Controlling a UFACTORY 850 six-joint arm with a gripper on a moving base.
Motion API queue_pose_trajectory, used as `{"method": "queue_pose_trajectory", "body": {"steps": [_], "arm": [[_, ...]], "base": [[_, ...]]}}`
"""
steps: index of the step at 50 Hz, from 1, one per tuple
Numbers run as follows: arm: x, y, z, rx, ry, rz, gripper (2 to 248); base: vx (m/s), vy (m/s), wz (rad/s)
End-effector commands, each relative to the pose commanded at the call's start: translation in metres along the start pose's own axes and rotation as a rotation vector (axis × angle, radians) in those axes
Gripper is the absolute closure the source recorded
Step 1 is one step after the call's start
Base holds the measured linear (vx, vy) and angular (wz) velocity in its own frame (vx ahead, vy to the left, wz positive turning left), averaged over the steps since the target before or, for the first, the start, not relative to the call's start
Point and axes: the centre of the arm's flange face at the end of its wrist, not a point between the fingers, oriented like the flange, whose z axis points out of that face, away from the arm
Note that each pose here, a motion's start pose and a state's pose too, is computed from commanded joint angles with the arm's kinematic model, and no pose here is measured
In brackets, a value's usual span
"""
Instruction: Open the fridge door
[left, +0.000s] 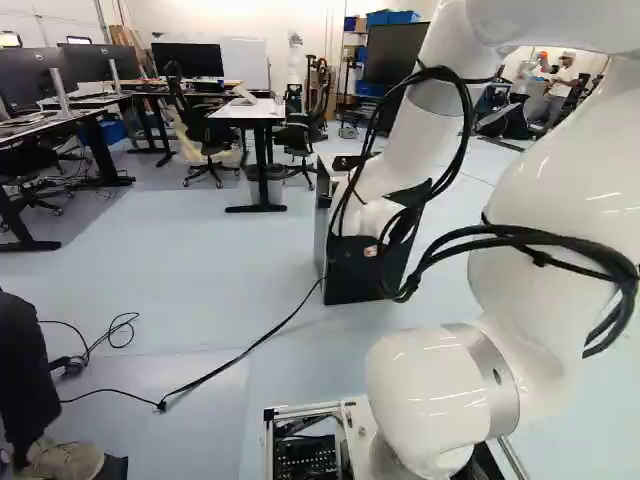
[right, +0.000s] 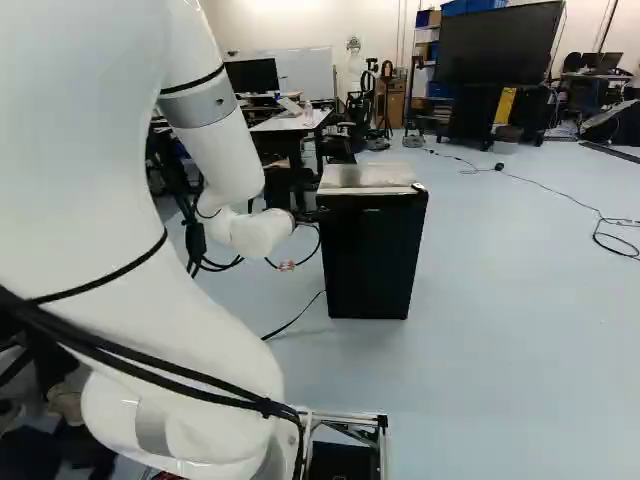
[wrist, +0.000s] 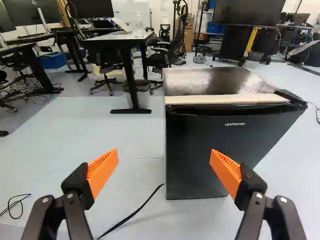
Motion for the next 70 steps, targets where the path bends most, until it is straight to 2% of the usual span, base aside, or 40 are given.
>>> {"method": "queue_pose_trajectory", "body": {"steps": [19, 39, 70], "arm": [[0.007, -0.012, 0.017, -0.007, 0.023, 0.022, 3], [0.014, -0.030, 0.033, -0.042, 0.049, 0.074, 3], [-0.005, -0.056, 0.069, -0.142, 0.033, 0.159, 3]], "base": [[0.000, 0.000, 0.000], [0.000, 0.000, 0.000], [0.000, 0.000, 0.000]]}}
